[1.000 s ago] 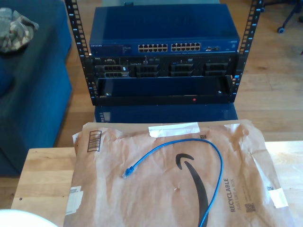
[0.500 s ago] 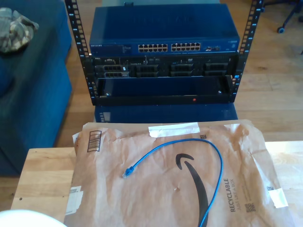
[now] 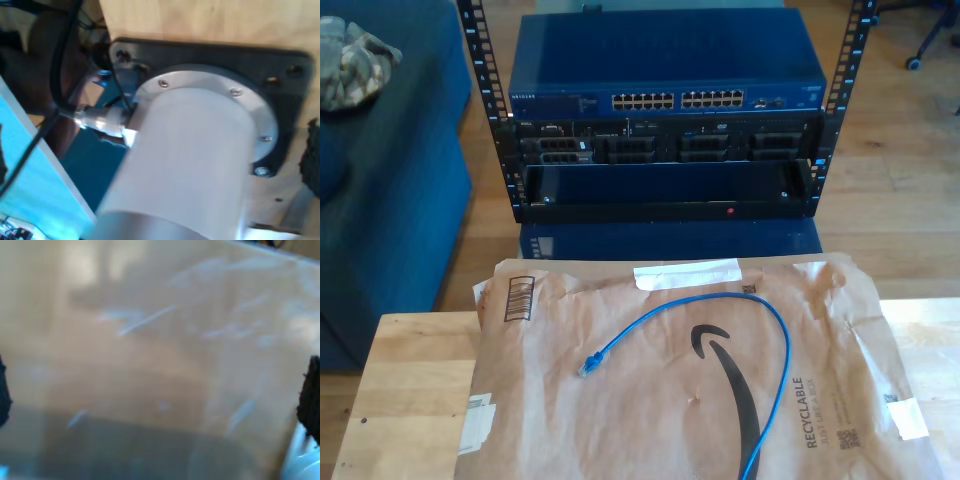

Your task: Grab the cable and plug it in

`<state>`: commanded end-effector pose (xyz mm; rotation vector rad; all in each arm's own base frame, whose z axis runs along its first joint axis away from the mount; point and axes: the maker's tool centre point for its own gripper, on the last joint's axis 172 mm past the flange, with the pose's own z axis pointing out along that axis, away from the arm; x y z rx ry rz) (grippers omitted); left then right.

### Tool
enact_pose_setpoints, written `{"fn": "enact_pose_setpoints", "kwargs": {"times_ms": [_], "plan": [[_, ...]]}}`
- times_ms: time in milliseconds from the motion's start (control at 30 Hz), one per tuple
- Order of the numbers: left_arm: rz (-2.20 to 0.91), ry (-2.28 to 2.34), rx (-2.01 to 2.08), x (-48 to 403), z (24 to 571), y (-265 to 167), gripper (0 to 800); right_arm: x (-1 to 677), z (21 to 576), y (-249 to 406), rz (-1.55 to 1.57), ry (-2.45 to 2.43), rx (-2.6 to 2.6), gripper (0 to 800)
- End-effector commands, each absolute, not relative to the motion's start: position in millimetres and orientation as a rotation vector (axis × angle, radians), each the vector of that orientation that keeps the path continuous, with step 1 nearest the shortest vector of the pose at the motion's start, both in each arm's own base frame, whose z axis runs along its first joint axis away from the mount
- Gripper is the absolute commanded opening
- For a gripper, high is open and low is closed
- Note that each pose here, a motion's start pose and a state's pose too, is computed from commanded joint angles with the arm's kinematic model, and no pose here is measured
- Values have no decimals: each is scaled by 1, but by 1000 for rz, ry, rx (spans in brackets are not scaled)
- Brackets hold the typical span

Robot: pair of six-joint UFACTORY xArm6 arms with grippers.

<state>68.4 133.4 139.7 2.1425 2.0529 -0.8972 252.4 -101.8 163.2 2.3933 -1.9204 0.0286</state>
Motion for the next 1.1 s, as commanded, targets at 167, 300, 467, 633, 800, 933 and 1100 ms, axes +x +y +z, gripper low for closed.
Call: {"fn": "enact_pose_setpoints", "kwargs": {"times_ms": [167,300,467,633,800,933,1100], "plan": [[-868,2071,2221,126,147,106,800,307,177,-1,48,-1835,2463,783],[-831,2144,2219,170,158,88,800,341,181,88,36,-1670,2563,773],[-789,2166,2248,192,164,77,800,359,161,179,-95,-1522,2602,779],[-803,2176,2211,210,166,80,800,390,140,241,-135,-1435,2641,778],[-823,2176,2205,212,163,80,800,401,119,280,-135,-1352,2673,778],[-820,2167,2204,217,158,77,800,420,118,294,-121,-1356,2691,777],[-840,2150,2221,219,155,72,800,420,94,301,-143,-1326,2671,777]]}}
